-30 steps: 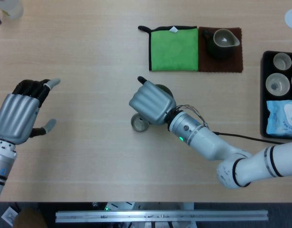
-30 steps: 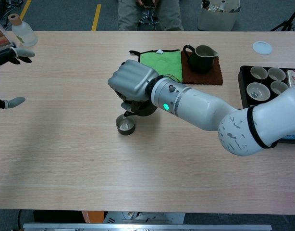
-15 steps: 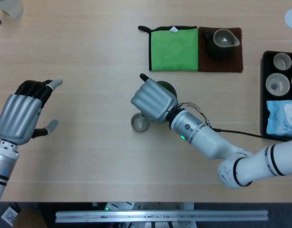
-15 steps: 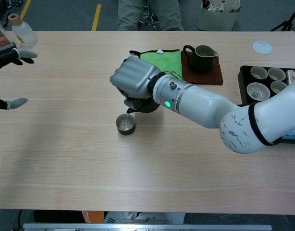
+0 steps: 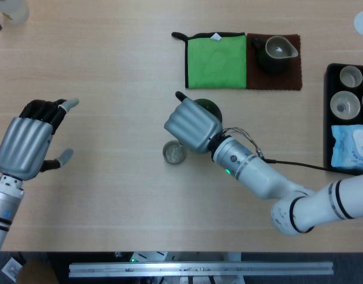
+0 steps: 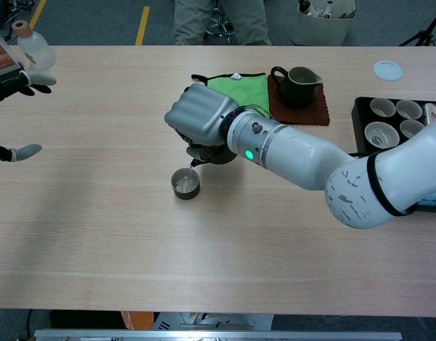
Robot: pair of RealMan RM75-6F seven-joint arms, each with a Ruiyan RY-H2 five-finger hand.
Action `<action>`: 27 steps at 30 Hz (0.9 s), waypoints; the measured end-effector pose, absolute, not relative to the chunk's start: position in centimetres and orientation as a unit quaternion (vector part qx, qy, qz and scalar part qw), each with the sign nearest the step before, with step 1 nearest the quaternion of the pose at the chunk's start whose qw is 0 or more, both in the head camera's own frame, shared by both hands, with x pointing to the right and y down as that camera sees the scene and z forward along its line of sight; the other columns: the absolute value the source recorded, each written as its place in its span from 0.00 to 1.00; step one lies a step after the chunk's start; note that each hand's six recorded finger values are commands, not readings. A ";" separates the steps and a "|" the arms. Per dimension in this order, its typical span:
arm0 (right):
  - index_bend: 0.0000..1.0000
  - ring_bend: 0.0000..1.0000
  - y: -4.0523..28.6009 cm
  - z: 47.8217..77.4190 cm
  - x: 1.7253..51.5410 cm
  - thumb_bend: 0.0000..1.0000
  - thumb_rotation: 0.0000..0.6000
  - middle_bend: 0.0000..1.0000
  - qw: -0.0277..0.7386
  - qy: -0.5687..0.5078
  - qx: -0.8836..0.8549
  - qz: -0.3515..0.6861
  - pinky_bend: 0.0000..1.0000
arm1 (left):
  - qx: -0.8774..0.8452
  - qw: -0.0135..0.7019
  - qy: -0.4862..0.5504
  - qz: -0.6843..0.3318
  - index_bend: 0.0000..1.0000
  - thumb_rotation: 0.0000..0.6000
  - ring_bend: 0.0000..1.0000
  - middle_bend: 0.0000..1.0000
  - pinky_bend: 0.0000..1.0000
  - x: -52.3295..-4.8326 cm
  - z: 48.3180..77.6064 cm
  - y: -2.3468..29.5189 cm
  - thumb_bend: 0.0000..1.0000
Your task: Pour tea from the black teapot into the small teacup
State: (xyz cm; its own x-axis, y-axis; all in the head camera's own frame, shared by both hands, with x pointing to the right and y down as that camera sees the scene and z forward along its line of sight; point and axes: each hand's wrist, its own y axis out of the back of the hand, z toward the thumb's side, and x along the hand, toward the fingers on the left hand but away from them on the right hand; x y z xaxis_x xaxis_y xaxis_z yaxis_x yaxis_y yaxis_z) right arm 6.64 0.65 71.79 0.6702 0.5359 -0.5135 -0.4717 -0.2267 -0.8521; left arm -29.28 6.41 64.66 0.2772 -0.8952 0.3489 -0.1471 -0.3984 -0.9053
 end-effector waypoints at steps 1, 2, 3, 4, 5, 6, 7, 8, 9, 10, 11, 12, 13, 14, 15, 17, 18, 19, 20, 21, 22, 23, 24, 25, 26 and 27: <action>1.00 0.97 0.7 71.8 6.6 0.40 0.88 1.00 0.621 -0.024 -0.670 0.405 0.24 | -0.692 0.399 0.376 -0.469 0.13 1.00 0.21 0.20 0.17 -29.3 64.7 6.4 0.25; 1.00 0.97 0.7 71.8 6.6 0.40 0.88 1.00 0.621 -0.024 -0.671 0.405 0.24 | -0.692 0.399 0.376 -0.469 0.13 1.00 0.21 0.20 0.17 -29.3 64.7 6.4 0.25; 1.00 0.97 0.7 71.9 6.6 0.40 0.88 1.00 0.620 -0.025 -0.671 0.405 0.24 | -0.692 0.399 0.376 -0.469 0.13 1.00 0.21 0.20 0.17 -29.3 64.7 6.4 0.25; 1.00 0.97 0.8 71.9 6.6 0.40 0.88 1.00 0.619 -0.026 -0.672 0.405 0.24 | -0.692 0.399 0.376 -0.469 0.13 1.00 0.21 0.20 0.17 -29.3 64.7 6.4 0.25; 1.00 0.97 0.8 71.9 6.5 0.40 0.89 1.00 0.618 -0.026 -0.674 0.404 0.24 | -0.692 0.399 0.376 -0.469 0.13 1.00 0.21 0.20 0.17 -29.3 64.7 6.4 0.25; 1.00 0.97 0.9 71.9 6.5 0.40 0.89 1.00 0.617 -0.028 -0.675 0.404 0.24 | -0.692 0.398 0.376 -0.470 0.13 1.00 0.21 0.20 0.17 -29.4 64.7 6.4 0.25; 1.00 0.97 0.9 71.9 6.5 0.40 0.89 1.00 0.615 -0.029 -0.677 0.402 0.24 | -0.692 0.398 0.376 -0.470 0.13 1.00 0.21 0.20 0.17 -29.4 64.8 6.4 0.25; 1.00 0.97 1.0 71.9 6.4 0.40 0.89 1.00 0.614 -0.030 -0.679 0.401 0.24 | -0.692 0.397 0.376 -0.471 0.13 1.00 0.21 0.20 0.17 -29.4 64.8 6.4 0.25; 1.00 0.97 1.1 71.9 6.4 0.40 0.89 1.00 0.613 -0.032 -0.680 0.400 0.24 | -0.692 0.397 0.375 -0.471 0.13 1.00 0.21 0.20 0.17 -29.4 64.8 6.4 0.25; 1.00 0.97 1.1 71.9 6.4 0.40 0.89 1.00 0.612 -0.034 -0.682 0.399 0.24 | -0.692 0.396 0.375 -0.472 0.13 1.00 0.21 0.20 0.17 -29.4 64.8 6.4 0.25; 1.00 0.97 1.1 71.9 6.4 0.40 0.89 1.00 0.610 -0.036 -0.684 0.398 0.24 | -0.693 0.396 0.375 -0.472 0.13 1.00 0.21 0.20 0.17 -29.4 64.9 6.4 0.25; 1.00 0.97 1.2 71.9 6.4 0.40 0.89 1.00 0.608 -0.038 -0.686 0.397 0.24 | -0.693 0.395 0.375 -0.472 0.13 1.00 0.21 0.20 0.17 -29.5 64.9 6.4 0.25; 1.00 0.97 1.2 71.9 6.4 0.40 0.90 1.00 0.606 -0.042 -0.689 0.396 0.24 | -0.693 0.395 0.375 -0.473 0.13 1.00 0.21 0.20 0.17 -29.5 64.9 6.4 0.25; 1.00 0.97 1.2 71.9 6.5 0.40 0.91 1.00 0.604 -0.045 -0.691 0.396 0.24 | -0.693 0.395 0.376 -0.473 0.13 1.00 0.21 0.20 0.17 -29.5 64.9 6.4 0.25; 1.00 0.97 1.2 71.8 6.6 0.40 0.92 1.00 0.602 -0.049 -0.692 0.395 0.24 | -0.693 0.394 0.376 -0.473 0.13 1.00 0.21 0.20 0.17 -29.5 64.9 6.4 0.25; 1.00 0.97 1.2 71.9 6.8 0.40 0.93 1.00 0.595 -0.058 -0.697 0.396 0.24 | -0.694 0.393 0.376 -0.472 0.13 1.00 0.21 0.20 0.17 -29.4 65.0 6.4 0.25; 1.00 0.97 1.1 72.0 7.0 0.40 0.93 1.00 0.592 -0.062 -0.699 0.397 0.24 | -0.694 0.394 0.375 -0.472 0.13 1.00 0.21 0.20 0.17 -29.4 65.0 6.4 0.25; 1.00 0.97 1.1 72.1 7.2 0.40 0.93 1.00 0.587 -0.067 -0.702 0.398 0.24 | -0.694 0.394 0.375 -0.472 0.13 1.00 0.21 0.20 0.17 -29.4 65.0 6.4 0.25; 1.00 0.97 1.1 72.2 7.3 0.40 0.93 1.00 0.583 -0.070 -0.704 0.399 0.24 | -0.694 0.394 0.375 -0.472 0.13 1.00 0.21 0.20 0.17 -29.4 65.0 6.4 0.25; 1.00 0.97 1.1 72.3 7.5 0.40 0.93 1.00 0.580 -0.073 -0.705 0.400 0.24 | -0.694 0.394 0.375 -0.471 0.13 1.00 0.21 0.20 0.17 -29.3 65.0 6.4 0.25; 1.00 0.97 1.1 72.4 7.7 0.40 0.93 1.00 0.577 -0.076 -0.708 0.401 0.24 | -0.694 0.394 0.374 -0.471 0.13 1.00 0.21 0.20 0.17 -29.3 65.0 6.4 0.25; 1.00 0.97 1.1 72.4 7.8 0.40 0.93 1.00 0.574 -0.079 -0.709 0.401 0.24 | -0.694 0.395 0.375 -0.471 0.13 1.00 0.21 0.20 0.17 -29.3 65.0 6.4 0.25; 1.00 0.97 1.1 72.5 7.8 0.40 0.93 1.00 0.571 -0.083 -0.712 0.400 0.24 | -0.695 0.395 0.375 -0.471 0.13 1.00 0.21 0.20 0.17 -29.2 65.0 6.3 0.25; 1.00 0.97 1.1 72.5 7.9 0.40 0.93 1.00 0.567 -0.088 -0.715 0.399 0.24 | -0.695 0.395 0.374 -0.471 0.13 1.00 0.21 0.20 0.17 -29.2 65.0 6.3 0.25; 1.00 0.97 1.1 72.6 8.0 0.39 0.94 1.00 0.563 -0.093 -0.718 0.399 0.24 | -0.695 0.395 0.374 -0.471 0.13 1.00 0.21 0.20 0.17 -29.2 65.0 6.3 0.25; 1.00 0.97 1.1 72.6 8.1 0.39 0.95 1.00 0.560 -0.099 -0.720 0.398 0.24 | -0.695 0.394 0.373 -0.471 0.13 1.00 0.21 0.20 0.17 -29.1 65.0 6.4 0.25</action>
State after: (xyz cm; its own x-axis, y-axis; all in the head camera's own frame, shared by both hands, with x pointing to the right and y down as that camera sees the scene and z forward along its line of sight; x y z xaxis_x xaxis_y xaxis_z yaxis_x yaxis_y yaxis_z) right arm 8.12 1.09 72.60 0.6643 0.5871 -0.4626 -0.3032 -0.3540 -0.8847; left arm -29.14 6.36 65.02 0.2781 -0.8901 0.3610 -0.1476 -0.4109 -0.8996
